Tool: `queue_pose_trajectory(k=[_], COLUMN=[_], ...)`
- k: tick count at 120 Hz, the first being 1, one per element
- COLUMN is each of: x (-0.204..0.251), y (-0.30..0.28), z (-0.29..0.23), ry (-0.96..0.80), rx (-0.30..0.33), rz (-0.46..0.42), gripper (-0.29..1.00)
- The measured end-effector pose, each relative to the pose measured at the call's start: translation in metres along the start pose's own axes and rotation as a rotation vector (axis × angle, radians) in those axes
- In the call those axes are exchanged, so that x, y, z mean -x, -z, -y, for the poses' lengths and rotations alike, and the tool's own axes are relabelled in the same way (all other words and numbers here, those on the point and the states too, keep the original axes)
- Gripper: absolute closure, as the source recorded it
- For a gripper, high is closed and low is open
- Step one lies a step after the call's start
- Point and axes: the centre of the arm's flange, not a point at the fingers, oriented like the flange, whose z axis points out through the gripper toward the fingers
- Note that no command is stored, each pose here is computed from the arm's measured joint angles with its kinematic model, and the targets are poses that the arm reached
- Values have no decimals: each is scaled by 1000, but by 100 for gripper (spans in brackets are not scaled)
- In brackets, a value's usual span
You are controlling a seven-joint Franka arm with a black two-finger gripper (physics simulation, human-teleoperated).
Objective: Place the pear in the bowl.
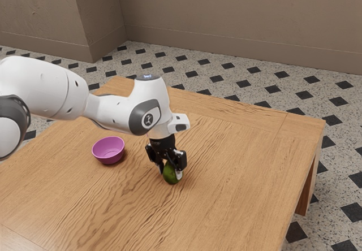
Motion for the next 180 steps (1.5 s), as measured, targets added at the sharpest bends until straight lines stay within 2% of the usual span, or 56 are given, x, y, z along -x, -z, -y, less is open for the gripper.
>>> queue_pose_trajectory(k=[21,41,57,80,103,131,153,159,180], x=[0,0,8,33,44,42,38,38,38], y=[8,46,102,131,123,98,97,97,100], z=[1,15,72,184,219,223,222,222,219], ry=[3,29,122,306,358,363,347,341,310], rx=[-3,-16,-48,-95,-112,-109,-84,-77,-54], rz=[-11,-59,-109,-97,-58,-14,-19,-19,-20], gripper=[35,44,52,61,65,64,44,44,19])
